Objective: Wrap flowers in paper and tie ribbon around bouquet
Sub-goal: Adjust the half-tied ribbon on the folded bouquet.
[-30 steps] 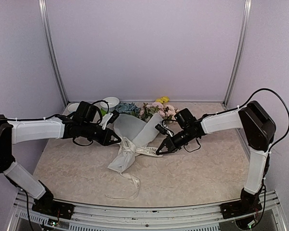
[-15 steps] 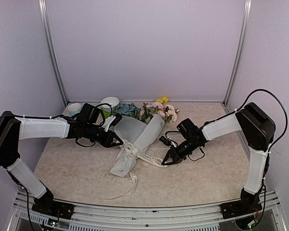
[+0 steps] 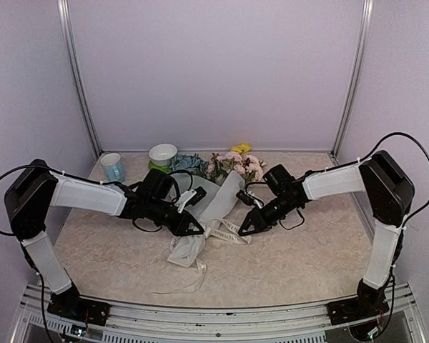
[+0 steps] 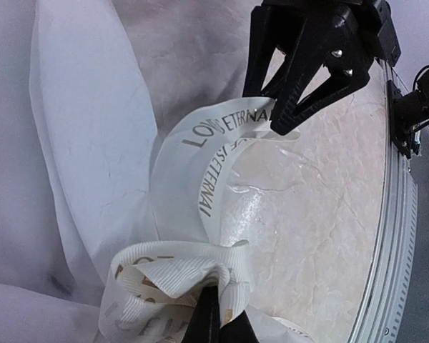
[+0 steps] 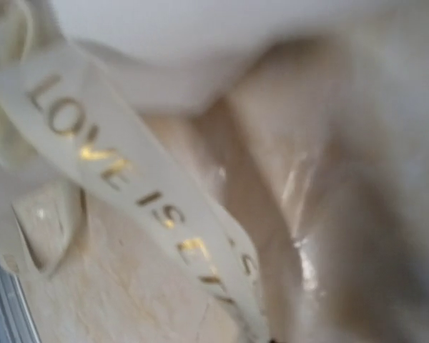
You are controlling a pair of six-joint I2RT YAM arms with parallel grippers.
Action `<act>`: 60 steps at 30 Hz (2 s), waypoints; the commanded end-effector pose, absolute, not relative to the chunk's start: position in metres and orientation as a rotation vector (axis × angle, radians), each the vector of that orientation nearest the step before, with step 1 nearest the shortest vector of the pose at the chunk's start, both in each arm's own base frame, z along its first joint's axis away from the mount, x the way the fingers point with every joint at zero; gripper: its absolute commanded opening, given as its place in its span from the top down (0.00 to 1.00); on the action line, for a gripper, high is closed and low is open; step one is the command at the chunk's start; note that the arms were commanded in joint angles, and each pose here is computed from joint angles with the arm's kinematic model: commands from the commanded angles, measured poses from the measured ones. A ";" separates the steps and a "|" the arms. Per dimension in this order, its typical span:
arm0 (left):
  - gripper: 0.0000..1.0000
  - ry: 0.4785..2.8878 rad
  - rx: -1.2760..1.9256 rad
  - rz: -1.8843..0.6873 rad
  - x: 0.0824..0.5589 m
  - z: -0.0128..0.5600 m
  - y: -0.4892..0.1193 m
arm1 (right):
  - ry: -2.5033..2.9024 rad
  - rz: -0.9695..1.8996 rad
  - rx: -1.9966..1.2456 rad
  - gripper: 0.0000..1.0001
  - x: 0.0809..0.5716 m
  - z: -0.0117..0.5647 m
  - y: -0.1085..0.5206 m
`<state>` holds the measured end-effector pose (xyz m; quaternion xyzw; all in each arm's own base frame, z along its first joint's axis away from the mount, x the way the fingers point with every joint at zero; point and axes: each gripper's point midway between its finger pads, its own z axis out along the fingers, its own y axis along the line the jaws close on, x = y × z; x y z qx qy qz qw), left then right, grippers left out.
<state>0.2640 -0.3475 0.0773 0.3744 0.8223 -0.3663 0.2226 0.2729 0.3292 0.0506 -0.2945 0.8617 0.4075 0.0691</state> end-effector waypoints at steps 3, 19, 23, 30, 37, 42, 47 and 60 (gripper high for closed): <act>1.00 2.163 1.069 -0.881 0.290 0.123 -0.354 | 2.469 1.065 -0.891 0.66 0.310 0.098 0.326; 0.99 2.093 1.061 -0.944 0.284 0.155 -0.365 | 1.884 1.298 -1.080 0.53 0.286 0.196 0.399; 0.98 2.104 1.051 -0.926 0.289 0.149 -0.365 | 1.937 1.283 -1.064 0.55 0.290 0.181 0.412; 0.97 2.074 1.048 -0.987 0.288 0.148 -0.374 | 1.900 1.350 -1.067 0.53 0.276 0.181 0.410; 0.90 2.081 1.063 -0.999 0.287 0.143 -0.375 | 1.855 1.283 -1.125 0.50 0.279 0.164 0.418; 0.69 2.091 1.032 -0.921 0.296 0.142 -0.370 | 1.871 1.288 -1.133 0.52 0.286 0.157 0.426; 0.33 2.008 0.934 -0.809 0.310 0.168 -0.354 | 1.887 1.256 -1.138 0.52 0.286 0.157 0.422; 0.01 2.064 0.688 -0.805 0.308 0.168 -0.301 | 1.899 1.117 -1.211 0.45 0.285 0.153 0.440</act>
